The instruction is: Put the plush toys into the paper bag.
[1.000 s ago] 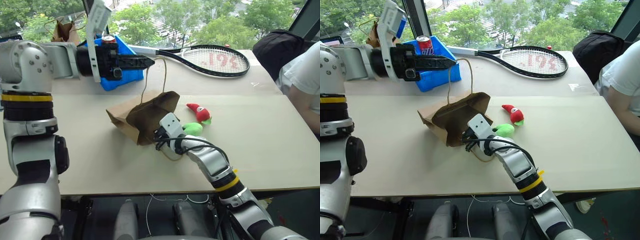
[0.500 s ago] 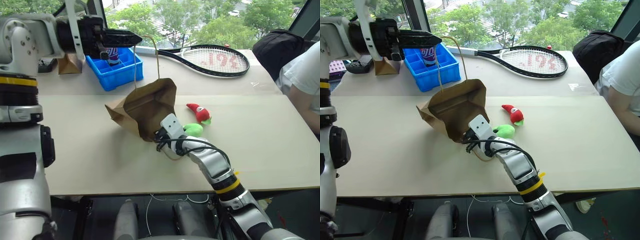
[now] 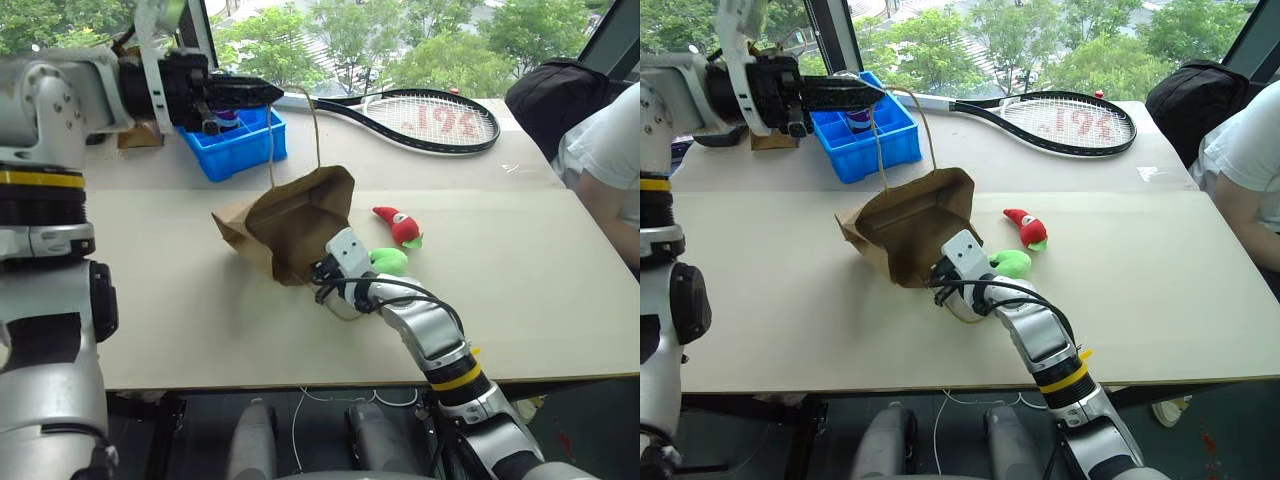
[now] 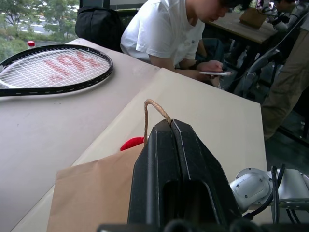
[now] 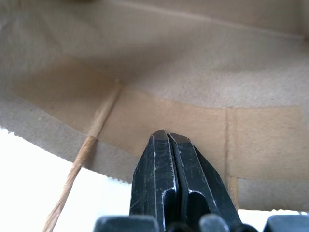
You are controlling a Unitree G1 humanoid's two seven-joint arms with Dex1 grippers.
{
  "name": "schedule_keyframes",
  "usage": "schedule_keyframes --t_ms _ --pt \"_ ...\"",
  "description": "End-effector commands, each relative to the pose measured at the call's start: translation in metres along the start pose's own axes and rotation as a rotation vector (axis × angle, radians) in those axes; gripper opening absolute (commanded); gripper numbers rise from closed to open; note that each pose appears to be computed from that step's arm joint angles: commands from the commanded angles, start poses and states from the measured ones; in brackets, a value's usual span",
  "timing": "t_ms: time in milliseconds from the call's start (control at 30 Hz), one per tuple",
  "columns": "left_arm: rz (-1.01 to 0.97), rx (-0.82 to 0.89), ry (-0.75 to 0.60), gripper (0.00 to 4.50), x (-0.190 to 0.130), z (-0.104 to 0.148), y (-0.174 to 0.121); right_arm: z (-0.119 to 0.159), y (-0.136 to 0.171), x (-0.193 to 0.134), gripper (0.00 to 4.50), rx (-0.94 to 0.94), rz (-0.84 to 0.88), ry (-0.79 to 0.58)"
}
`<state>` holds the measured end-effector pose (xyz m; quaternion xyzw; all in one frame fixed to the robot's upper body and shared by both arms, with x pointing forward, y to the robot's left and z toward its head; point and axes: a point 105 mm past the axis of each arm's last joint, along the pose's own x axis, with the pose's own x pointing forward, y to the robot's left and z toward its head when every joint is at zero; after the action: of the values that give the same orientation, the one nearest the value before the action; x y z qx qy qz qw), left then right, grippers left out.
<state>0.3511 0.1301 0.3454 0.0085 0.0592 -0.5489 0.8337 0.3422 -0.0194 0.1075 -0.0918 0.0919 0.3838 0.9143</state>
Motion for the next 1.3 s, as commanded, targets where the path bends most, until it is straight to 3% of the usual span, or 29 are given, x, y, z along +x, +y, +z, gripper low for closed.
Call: schedule_keyframes --t_ms 33,333,667,833,933,1067,1167,1200,1300 --pt "-0.036 0.044 -0.052 0.0 -0.003 0.014 -0.013 0.028 -0.006 -0.011 1.47 0.039 -0.002 -0.108" --pt "-0.057 -0.032 -0.068 0.0 0.0 -0.003 -0.021 0.07 -0.022 -0.041 4.45 0.048 -0.073 -0.206" --pt "-0.072 -0.051 -0.056 0.0 0.001 -0.013 -0.026 0.089 -0.041 -0.107 4.45 0.032 -0.071 -0.187" --pt "-0.078 -0.04 -0.05 0.0 0.003 -0.012 -0.026 0.038 -0.05 -0.125 4.45 0.045 -0.091 0.088" --pt "-0.084 -0.024 -0.041 0.0 0.006 -0.011 -0.027 0.014 -0.055 -0.115 4.45 0.094 -0.131 0.141" --pt "-0.09 -0.013 -0.041 0.0 0.007 -0.008 -0.027 -0.016 -0.057 -0.102 3.4 0.104 -0.174 0.204" --pt "-0.088 -0.007 -0.04 0.0 0.006 -0.007 -0.027 -0.01 -0.056 -0.102 2.32 0.092 -0.165 0.175" --pt "-0.088 -0.006 -0.039 0.0 0.006 -0.007 -0.026 -0.008 -0.056 -0.103 2.19 0.082 -0.165 0.17" --pt "-0.086 -0.006 -0.038 0.0 0.007 -0.006 -0.026 0.003 -0.059 -0.113 0.96 0.016 -0.146 0.165"
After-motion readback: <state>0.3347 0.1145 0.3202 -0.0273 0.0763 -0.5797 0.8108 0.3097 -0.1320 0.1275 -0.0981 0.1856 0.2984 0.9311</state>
